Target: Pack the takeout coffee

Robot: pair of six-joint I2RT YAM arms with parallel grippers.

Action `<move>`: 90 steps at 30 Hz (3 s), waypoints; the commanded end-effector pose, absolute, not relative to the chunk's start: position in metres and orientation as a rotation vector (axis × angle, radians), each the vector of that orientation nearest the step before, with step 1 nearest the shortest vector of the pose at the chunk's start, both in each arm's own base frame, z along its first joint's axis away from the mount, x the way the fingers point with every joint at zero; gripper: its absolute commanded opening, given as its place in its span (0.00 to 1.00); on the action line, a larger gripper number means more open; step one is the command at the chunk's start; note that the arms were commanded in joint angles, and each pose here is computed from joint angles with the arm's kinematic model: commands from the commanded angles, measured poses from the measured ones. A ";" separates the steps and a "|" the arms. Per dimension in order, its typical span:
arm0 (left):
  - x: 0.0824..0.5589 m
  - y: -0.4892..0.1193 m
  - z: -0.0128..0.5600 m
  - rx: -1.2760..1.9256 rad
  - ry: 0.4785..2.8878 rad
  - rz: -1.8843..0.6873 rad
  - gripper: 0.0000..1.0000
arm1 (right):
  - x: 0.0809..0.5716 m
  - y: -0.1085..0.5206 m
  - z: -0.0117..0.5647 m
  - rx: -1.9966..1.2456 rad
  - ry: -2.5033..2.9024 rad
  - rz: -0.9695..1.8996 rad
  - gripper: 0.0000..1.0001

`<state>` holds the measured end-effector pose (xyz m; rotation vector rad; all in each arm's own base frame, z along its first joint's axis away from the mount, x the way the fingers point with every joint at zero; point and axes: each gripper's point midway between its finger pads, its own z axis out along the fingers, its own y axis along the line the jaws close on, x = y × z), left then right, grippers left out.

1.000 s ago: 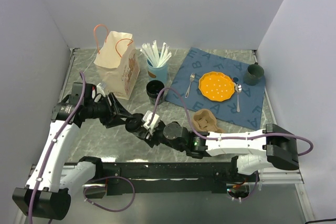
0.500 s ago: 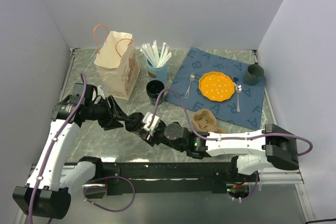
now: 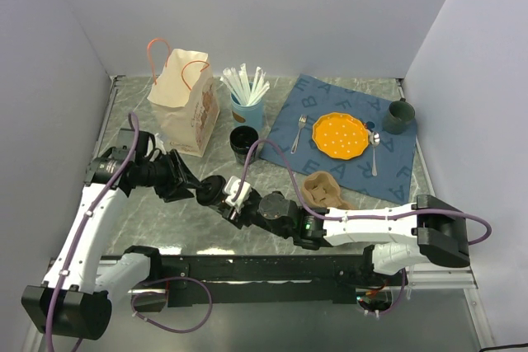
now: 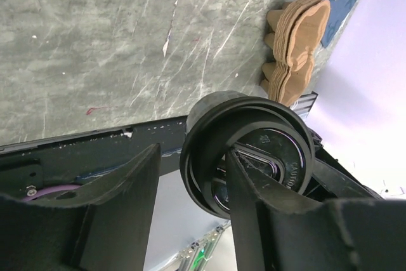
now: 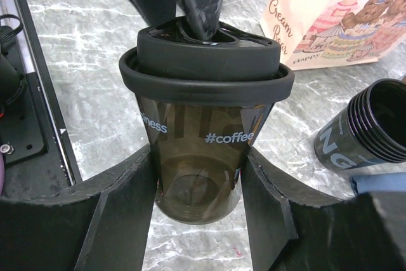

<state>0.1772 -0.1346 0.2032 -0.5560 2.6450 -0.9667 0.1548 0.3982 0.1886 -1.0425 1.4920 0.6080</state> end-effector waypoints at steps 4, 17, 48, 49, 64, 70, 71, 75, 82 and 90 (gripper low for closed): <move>0.180 -0.144 0.198 -0.532 2.612 -1.062 0.44 | 0.154 0.405 0.202 -1.025 1.442 0.646 0.56; 0.186 -0.151 0.187 -0.549 2.607 -1.117 0.11 | 0.148 0.408 0.184 -1.084 1.476 0.649 0.67; 0.216 -0.139 0.200 -0.497 2.497 -0.869 0.01 | 0.112 0.350 0.185 -1.116 1.584 0.772 0.99; 0.217 -0.139 0.203 -0.498 2.490 -0.837 0.01 | 0.116 0.346 0.186 -1.074 1.631 0.750 0.98; 0.211 -0.146 0.199 -0.442 2.381 -0.437 0.01 | 0.147 0.286 0.228 -0.517 2.077 0.958 0.90; 0.206 -0.168 0.177 -0.338 2.456 -0.328 0.01 | 0.157 0.283 0.226 -0.504 2.178 0.939 0.84; 0.202 -0.175 0.174 -0.298 2.470 -0.314 0.01 | 0.159 0.283 0.226 -0.495 2.181 0.941 0.82; 0.197 -0.184 0.165 -0.260 2.486 -0.246 0.01 | 0.171 0.282 0.225 -0.416 2.203 0.957 0.78; 0.186 -0.201 0.151 -0.238 2.517 -0.241 0.09 | 0.176 0.283 0.220 -0.361 2.232 0.987 0.72; 0.173 -0.205 0.136 -0.236 2.527 -0.169 0.13 | 0.179 0.266 0.204 -0.302 2.259 0.944 0.70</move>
